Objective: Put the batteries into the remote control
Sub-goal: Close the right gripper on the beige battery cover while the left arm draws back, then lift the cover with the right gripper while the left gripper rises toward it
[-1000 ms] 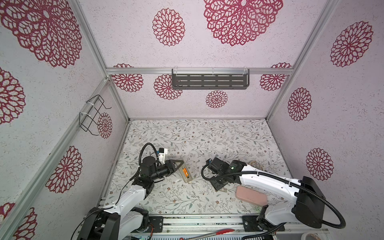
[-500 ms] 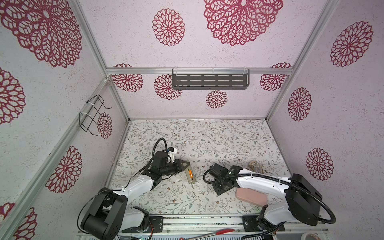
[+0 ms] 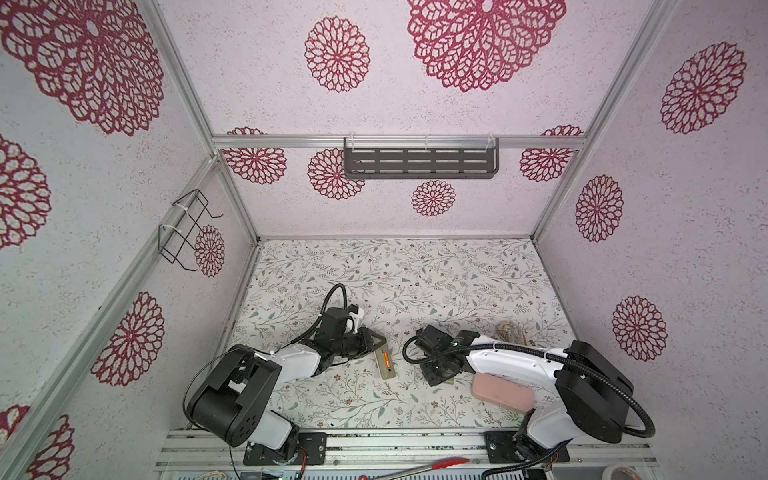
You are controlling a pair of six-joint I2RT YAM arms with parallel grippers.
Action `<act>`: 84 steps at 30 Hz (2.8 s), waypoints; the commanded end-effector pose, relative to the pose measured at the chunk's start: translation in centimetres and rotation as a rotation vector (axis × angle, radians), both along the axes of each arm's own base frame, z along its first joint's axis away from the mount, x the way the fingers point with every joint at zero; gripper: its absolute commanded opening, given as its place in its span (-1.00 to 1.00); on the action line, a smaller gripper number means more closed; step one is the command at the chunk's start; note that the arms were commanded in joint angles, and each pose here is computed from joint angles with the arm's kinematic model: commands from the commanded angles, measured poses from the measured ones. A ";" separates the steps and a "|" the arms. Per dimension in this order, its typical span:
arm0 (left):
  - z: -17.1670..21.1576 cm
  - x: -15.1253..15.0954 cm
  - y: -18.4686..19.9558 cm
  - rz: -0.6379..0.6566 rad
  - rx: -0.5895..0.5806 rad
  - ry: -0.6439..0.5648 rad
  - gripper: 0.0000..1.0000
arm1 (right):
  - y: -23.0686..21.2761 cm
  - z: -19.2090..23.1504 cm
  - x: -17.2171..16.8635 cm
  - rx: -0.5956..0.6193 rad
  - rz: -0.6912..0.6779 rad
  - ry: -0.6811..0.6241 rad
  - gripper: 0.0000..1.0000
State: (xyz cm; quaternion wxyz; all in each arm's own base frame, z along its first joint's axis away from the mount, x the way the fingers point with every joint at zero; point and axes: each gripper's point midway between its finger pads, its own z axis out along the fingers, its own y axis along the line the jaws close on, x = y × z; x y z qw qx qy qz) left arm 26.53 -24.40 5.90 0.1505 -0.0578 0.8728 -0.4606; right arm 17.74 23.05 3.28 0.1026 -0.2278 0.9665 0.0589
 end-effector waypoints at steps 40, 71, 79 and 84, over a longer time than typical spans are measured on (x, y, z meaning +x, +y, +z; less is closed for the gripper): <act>-1.6 -0.6 0.8 0.019 0.045 -0.038 0.45 | -0.3 2.7 1.0 -0.002 -0.056 -0.029 -0.89; 24.6 -4.6 2.3 -0.123 0.179 -0.864 0.95 | 5.5 33.3 6.5 1.220 0.036 -0.225 -0.93; 27.2 -2.3 -0.2 -0.205 0.290 -1.033 0.99 | 5.6 36.4 5.6 1.444 0.092 -0.141 -0.97; 27.8 -1.3 -1.7 -0.241 0.323 -1.098 0.88 | 5.7 37.6 5.0 1.512 0.132 -0.101 -0.97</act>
